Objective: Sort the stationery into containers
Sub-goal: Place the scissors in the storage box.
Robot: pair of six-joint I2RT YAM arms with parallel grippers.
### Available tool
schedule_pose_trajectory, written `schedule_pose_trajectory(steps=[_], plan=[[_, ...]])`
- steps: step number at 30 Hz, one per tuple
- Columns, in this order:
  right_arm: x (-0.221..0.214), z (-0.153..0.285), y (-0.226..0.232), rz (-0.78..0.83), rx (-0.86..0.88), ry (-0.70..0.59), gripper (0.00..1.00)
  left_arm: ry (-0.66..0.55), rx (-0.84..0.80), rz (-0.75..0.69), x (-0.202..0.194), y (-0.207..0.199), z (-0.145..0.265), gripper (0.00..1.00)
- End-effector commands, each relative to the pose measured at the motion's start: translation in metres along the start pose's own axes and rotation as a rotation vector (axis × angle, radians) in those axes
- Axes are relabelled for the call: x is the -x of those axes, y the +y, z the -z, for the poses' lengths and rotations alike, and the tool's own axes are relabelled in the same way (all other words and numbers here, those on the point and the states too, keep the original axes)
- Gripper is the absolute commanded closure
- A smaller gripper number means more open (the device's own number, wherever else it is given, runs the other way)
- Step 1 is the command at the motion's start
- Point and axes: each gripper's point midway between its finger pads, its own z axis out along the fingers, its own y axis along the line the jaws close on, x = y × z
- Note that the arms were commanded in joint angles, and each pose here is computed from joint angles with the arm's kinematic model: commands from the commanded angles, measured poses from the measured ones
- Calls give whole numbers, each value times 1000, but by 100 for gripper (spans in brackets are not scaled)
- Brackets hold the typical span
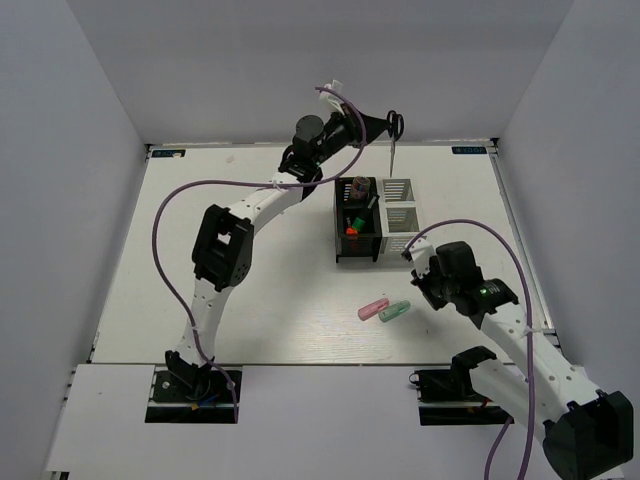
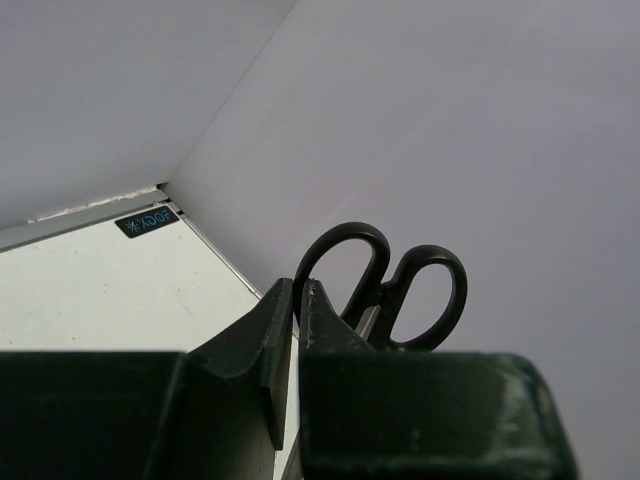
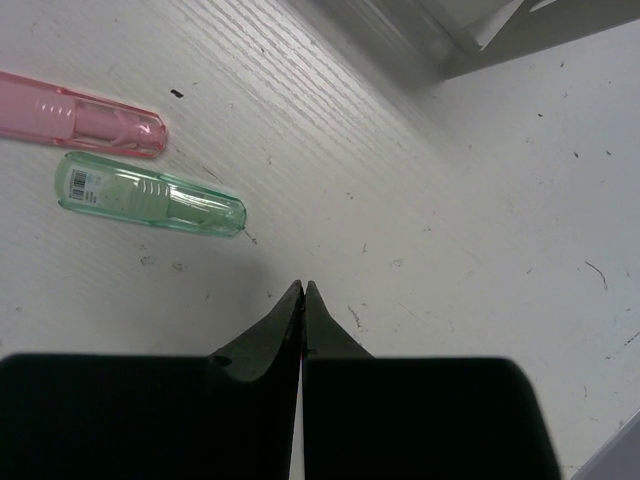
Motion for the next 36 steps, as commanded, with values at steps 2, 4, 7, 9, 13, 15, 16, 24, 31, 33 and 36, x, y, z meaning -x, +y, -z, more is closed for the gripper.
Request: schedule_pose_trajectory(steps=[2, 4, 7, 9, 13, 15, 16, 24, 31, 33, 36], plan=[[3, -1, -2, 2, -1, -16, 100, -46, -54, 2, 14, -14, -9, 100], [4, -1, -2, -5, 4, -18, 100, -35, -49, 9, 6, -8, -12, 100], [3, -1, 0, -13, 17, -16, 100, -28, -41, 8, 2, -3, -15, 100], [4, 0, 0, -18, 25, -20, 100, -16, -29, -1, -3, 1, -17, 100], [3, 1, 1, -28, 32, -20, 100, 22, -10, -16, -22, 11, -20, 100], [3, 1, 2, -24, 36, -21, 100, 35, 3, -12, -31, 18, -19, 100], [4, 1, 2, -25, 39, -23, 100, 42, 6, -9, -35, 21, -19, 100], [4, 1, 2, -24, 39, -26, 100, 112, 46, -24, -64, 39, -18, 100], [5, 2, 1, -22, 37, -31, 100, 168, 69, -56, -80, 43, -14, 96], [4, 2, 1, -23, 35, -29, 100, 188, 79, -63, -85, 44, -13, 87], [4, 2, 1, -28, 33, -30, 86, 206, 88, -77, -86, 43, -12, 66]])
